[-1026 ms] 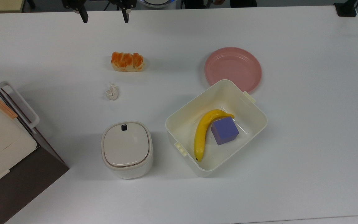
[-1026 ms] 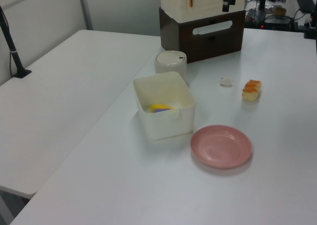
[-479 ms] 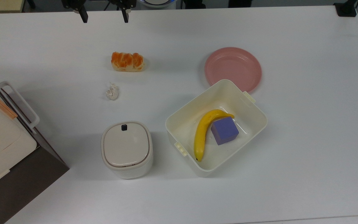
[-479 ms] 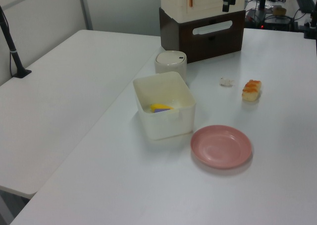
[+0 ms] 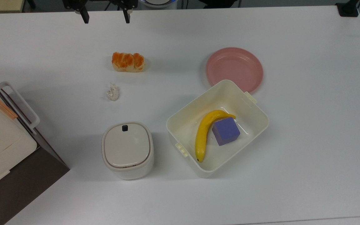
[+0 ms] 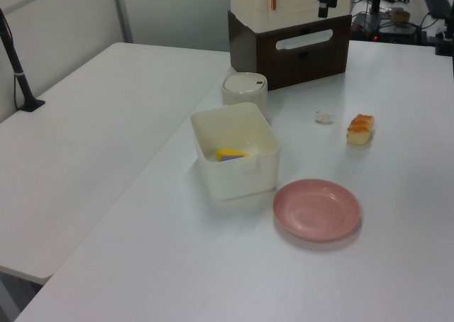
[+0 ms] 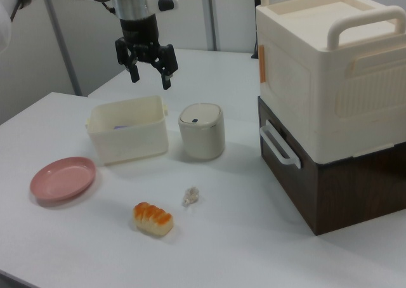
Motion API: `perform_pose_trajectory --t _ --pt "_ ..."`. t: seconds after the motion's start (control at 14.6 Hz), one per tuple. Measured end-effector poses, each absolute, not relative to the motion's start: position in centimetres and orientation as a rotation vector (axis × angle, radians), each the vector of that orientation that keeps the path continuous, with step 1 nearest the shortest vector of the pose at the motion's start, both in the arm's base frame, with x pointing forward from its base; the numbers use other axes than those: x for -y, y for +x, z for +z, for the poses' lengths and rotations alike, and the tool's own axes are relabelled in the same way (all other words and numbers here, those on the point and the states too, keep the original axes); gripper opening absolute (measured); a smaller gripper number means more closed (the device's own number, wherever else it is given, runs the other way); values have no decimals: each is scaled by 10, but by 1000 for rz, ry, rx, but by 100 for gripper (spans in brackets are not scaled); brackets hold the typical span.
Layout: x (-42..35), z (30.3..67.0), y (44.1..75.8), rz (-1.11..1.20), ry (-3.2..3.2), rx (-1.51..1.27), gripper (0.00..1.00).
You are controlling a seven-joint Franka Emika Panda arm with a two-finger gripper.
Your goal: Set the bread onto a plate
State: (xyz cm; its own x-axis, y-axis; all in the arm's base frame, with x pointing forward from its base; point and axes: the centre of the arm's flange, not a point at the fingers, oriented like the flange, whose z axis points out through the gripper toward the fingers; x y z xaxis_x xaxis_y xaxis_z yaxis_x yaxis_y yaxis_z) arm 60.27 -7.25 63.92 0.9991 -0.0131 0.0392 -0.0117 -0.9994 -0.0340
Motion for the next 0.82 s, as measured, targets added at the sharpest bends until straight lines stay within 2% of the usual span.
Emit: perform_pose_trajectory --t 0.82 --pt "62 627 607 -28 -3103 38 100"
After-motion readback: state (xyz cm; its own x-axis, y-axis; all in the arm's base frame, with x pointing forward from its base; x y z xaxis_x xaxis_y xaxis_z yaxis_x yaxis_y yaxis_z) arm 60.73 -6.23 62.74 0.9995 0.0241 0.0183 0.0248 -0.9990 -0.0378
